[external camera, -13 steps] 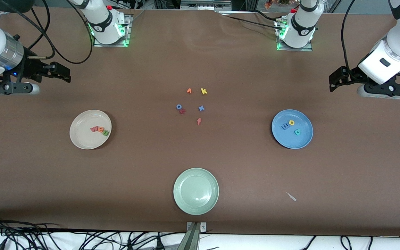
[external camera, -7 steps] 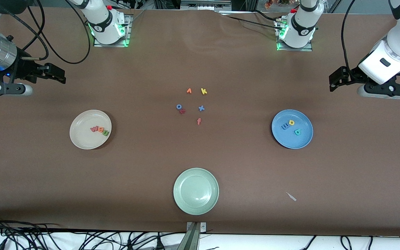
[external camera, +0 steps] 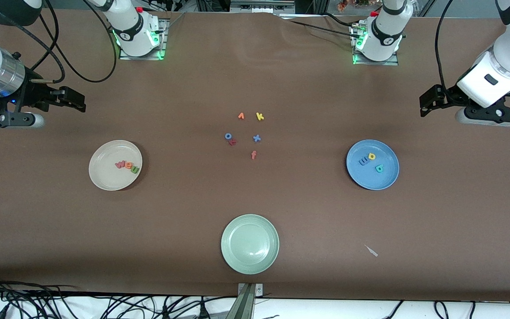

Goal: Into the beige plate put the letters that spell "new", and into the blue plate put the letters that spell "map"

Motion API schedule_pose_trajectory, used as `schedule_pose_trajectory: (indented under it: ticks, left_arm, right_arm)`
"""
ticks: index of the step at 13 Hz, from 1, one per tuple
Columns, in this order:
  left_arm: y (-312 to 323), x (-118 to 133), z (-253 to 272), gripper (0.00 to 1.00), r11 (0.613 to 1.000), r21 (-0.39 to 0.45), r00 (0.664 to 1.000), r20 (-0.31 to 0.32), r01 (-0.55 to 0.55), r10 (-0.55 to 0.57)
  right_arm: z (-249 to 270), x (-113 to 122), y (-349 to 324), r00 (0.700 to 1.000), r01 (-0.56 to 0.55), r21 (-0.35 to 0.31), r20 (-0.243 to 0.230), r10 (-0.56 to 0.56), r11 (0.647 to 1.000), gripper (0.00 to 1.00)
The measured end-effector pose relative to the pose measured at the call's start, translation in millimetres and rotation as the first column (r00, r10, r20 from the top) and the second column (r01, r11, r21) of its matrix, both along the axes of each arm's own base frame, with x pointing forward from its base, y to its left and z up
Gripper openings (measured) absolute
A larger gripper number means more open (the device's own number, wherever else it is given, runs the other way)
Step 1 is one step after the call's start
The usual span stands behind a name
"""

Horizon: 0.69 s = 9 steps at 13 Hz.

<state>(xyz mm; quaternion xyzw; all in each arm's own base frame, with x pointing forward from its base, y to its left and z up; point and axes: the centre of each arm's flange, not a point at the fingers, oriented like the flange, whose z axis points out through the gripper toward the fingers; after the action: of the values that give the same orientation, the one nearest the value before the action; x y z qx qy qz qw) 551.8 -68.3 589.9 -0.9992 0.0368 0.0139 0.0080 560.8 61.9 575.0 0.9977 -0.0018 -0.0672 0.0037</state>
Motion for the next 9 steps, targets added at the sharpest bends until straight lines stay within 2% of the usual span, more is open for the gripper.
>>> schedule_pose_trajectory:
  ticks: [9]
  left_arm:
    - [0.1,-0.4,-0.3,1.0,1.0,0.0,1.0,-0.004,0.0,0.0]
  right_arm:
    - [1.4,2.1,0.5,1.0,0.003,0.002,0.018,-0.003,1.0,1.0]
